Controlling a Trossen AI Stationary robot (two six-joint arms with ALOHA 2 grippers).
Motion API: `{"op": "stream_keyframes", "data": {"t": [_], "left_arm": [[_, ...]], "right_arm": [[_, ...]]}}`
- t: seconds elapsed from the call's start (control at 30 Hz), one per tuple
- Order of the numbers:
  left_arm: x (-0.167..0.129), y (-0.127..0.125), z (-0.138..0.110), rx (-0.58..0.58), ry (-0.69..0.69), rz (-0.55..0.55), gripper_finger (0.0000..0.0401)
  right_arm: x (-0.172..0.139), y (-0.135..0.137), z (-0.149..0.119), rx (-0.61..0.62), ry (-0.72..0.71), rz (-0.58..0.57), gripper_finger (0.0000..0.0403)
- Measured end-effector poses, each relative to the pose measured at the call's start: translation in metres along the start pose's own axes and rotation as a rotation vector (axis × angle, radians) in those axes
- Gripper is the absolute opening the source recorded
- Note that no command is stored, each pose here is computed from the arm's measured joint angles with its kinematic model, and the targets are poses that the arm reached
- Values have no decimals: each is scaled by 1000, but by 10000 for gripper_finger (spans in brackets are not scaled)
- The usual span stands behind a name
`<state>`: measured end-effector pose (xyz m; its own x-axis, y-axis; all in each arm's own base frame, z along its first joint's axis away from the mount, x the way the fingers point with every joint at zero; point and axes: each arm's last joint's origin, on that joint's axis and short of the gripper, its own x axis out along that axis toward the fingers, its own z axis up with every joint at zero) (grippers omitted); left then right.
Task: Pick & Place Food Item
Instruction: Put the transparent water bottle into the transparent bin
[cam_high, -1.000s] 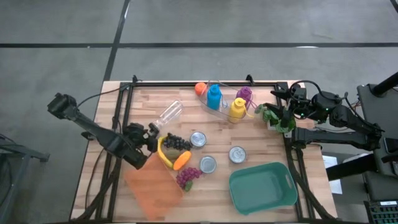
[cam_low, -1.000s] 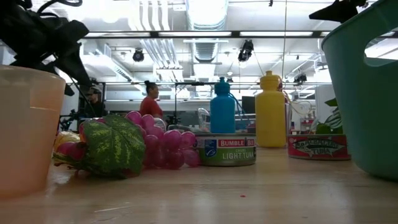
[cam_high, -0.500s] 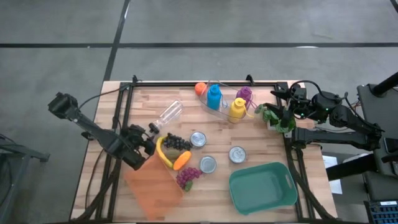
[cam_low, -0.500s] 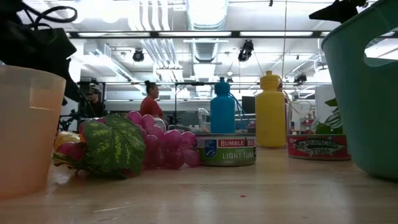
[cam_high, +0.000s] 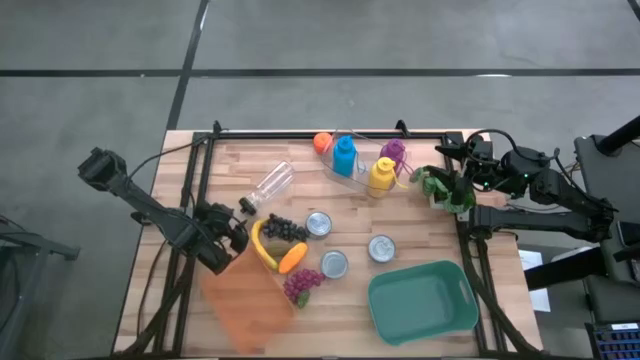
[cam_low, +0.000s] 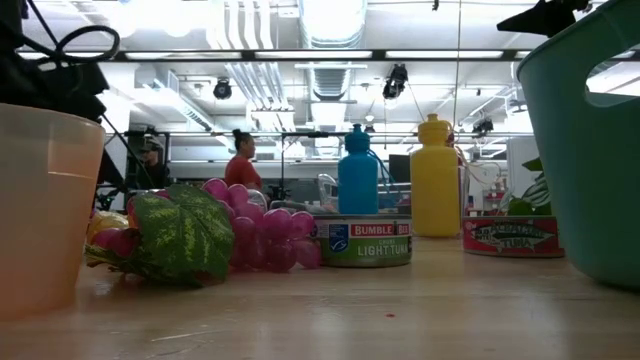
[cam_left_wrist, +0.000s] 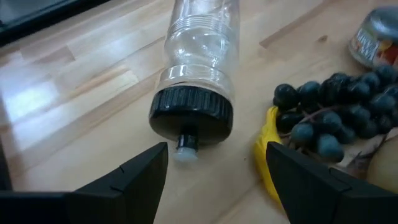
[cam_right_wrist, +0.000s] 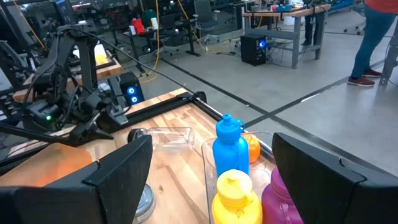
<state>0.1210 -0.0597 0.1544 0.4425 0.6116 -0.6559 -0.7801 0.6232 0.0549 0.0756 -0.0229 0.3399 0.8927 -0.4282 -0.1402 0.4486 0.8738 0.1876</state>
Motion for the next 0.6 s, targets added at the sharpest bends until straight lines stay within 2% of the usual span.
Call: {"op": "stream_keyframes", "data": {"t": [0.2, 0.6], "left_arm": [[4, 4, -6, 37, 5, 11, 274], [19, 9, -22, -42, 9, -20, 274]], "right_arm": [[0, 0, 0, 0, 0, 0, 329], [0, 0, 0, 0, 0, 0, 329]]}}
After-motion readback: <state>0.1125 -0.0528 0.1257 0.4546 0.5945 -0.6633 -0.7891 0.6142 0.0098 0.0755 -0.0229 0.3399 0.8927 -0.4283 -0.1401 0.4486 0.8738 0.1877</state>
